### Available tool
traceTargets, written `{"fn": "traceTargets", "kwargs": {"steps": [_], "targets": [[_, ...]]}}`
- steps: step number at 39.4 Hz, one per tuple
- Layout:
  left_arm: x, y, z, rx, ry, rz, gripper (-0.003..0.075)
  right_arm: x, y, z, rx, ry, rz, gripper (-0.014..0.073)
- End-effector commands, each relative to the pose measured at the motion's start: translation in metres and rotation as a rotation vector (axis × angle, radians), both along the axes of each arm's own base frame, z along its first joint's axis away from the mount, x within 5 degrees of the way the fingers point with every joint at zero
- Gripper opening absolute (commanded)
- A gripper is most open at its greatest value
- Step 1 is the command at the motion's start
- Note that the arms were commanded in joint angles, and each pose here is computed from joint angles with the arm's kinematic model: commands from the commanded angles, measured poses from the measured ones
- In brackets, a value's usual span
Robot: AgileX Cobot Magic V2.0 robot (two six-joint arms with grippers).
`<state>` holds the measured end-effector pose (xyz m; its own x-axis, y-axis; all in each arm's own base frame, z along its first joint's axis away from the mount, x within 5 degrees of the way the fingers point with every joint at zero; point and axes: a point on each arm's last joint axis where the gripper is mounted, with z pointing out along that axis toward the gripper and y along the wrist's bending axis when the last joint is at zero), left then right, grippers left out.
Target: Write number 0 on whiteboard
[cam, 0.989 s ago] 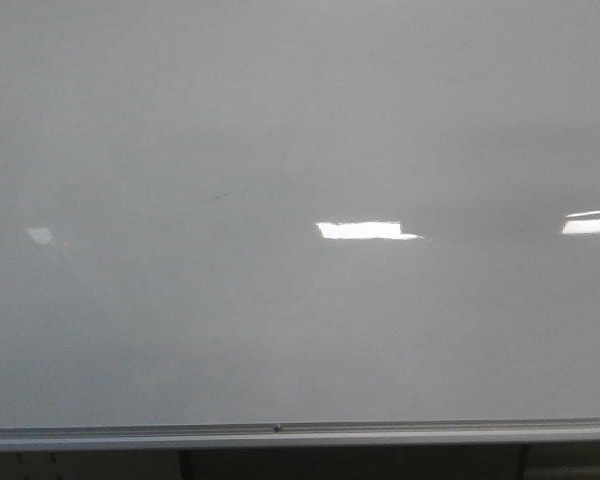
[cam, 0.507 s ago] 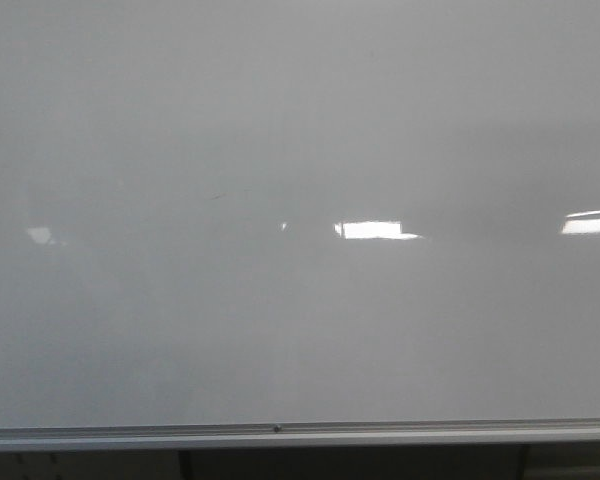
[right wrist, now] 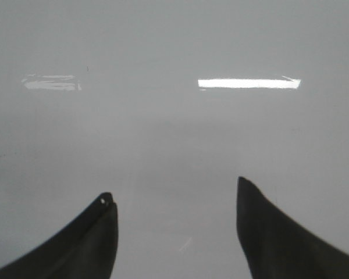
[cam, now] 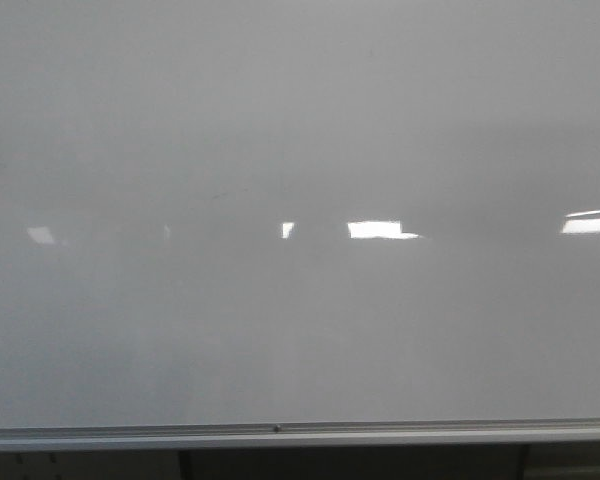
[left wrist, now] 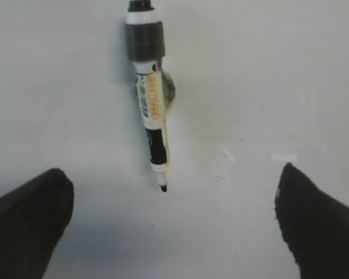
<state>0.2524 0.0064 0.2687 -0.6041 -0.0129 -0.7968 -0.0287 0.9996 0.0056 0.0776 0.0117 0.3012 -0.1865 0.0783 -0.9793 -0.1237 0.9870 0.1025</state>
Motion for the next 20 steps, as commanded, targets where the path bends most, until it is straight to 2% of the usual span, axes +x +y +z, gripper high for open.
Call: {"fn": "traceTargets", "kwargs": {"steps": [1, 10, 20], "targets": [[0.025, 0.005, 0.015, -0.018, -0.090, 0.025, 0.0672, 0.001, 0.000, 0.018, 0.016, -0.092, -0.007, 0.0475], [0.061, 0.006, -0.008, -0.020, -0.006, 0.026, 0.0672, 0.001, 0.000, 0.017, 0.015, -0.085, -0.006, 0.0475], [0.076, 0.007, -0.021, -0.021, 0.029, 0.026, 0.0671, 0.001, 0.000, 0.016, 0.015, -0.084, -0.006, 0.0475]]}}
